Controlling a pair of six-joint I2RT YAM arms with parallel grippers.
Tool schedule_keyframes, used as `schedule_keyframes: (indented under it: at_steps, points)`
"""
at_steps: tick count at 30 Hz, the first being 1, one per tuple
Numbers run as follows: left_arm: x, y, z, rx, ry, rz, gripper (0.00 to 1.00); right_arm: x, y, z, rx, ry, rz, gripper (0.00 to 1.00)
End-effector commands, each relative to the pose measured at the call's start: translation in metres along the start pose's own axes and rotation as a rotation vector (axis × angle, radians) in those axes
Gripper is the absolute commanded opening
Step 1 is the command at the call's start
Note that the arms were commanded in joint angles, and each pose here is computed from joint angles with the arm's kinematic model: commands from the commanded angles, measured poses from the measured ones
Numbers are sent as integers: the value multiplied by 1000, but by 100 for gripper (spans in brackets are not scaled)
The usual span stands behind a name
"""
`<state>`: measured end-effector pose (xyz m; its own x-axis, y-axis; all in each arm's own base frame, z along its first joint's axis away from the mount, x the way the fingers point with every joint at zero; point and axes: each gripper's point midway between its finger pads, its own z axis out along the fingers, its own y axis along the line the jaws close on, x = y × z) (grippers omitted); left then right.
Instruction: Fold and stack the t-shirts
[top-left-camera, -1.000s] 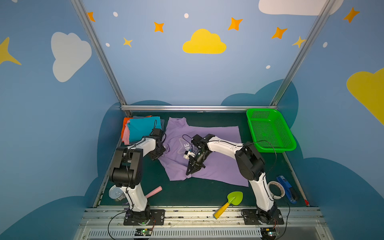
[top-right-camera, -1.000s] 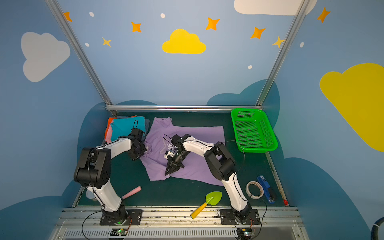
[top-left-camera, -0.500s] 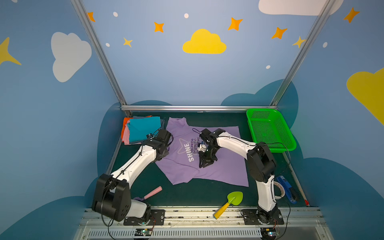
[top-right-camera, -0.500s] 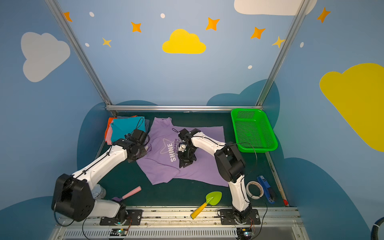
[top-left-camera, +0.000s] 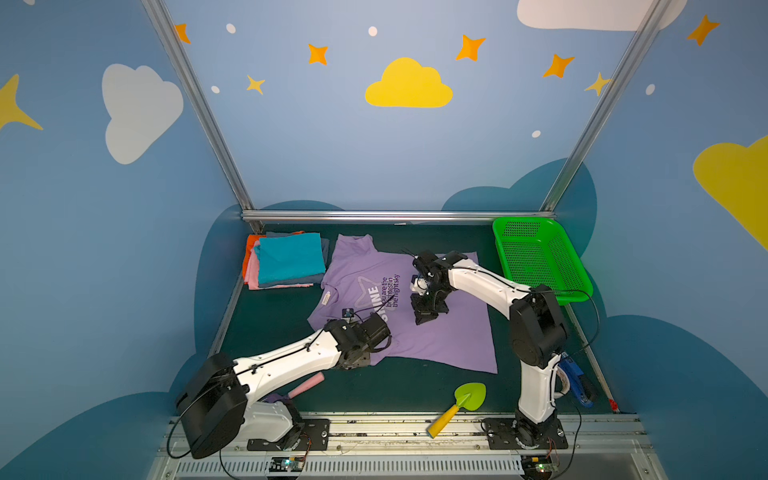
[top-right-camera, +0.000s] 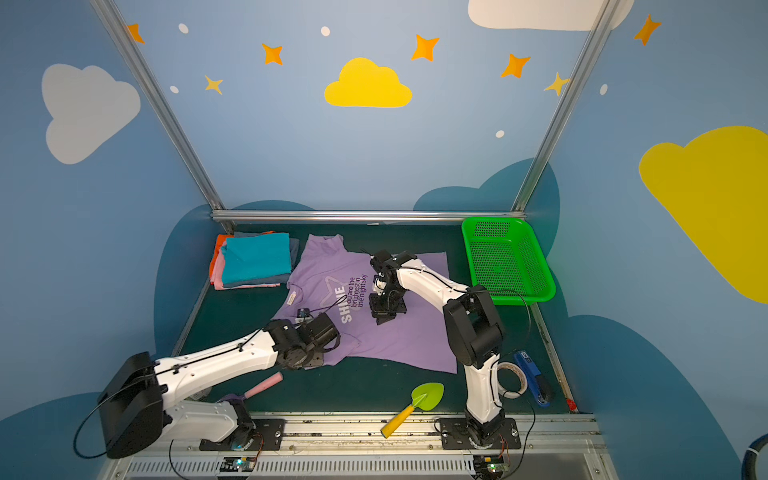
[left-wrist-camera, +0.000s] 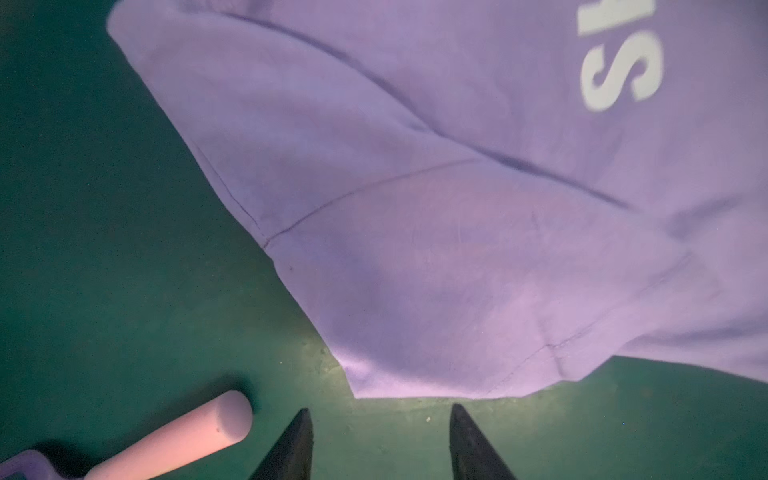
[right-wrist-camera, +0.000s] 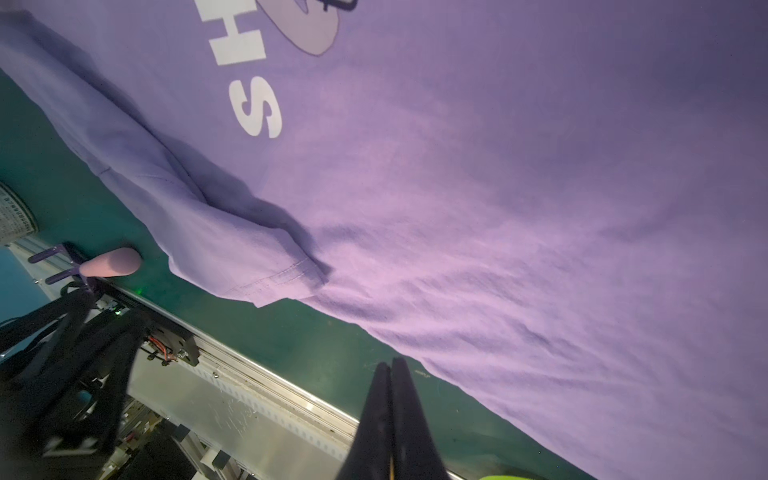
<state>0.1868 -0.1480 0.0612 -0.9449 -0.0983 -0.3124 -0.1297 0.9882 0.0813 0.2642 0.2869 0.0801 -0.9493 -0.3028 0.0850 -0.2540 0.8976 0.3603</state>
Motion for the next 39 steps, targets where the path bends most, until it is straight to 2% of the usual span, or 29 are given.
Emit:
schedule_keyframes:
  at_steps: [1,10,11,12,13,14,16,21,29,35,38,39]
  points:
    - [9,0,14,-32,27,15,61,4,3,-6,-32,-12,12,6]
    - [21,-11,45,-64,84,39,54,6,-6,-2,-41,-6,46,6]
    - [22,-11,48,-72,89,37,49,6,-7,-2,-45,-4,51,6]
    - [21,-11,50,-80,90,38,39,5,-7,-2,-50,-5,53,6]
    - [21,-10,50,-93,90,38,25,5,-7,-1,-54,-4,59,6]
    - [18,-9,50,-110,84,36,16,5,-7,-1,-57,-2,60,6]
    - [13,-8,47,-128,79,40,5,5,-8,-1,-60,-3,64,6]
    - [-7,-7,19,-89,50,22,4,6,-11,-2,-57,-7,68,6]
    - [-25,-1,-35,114,58,-124,4,7,-12,1,-64,6,75,4]
    - [-8,8,-56,194,140,-172,4,8,-12,3,-67,14,75,4]
    - [4,4,-52,252,171,-191,5,8,-12,4,-73,14,76,3]
    - [9,2,-46,266,182,-202,11,8,-12,5,-75,19,77,3]
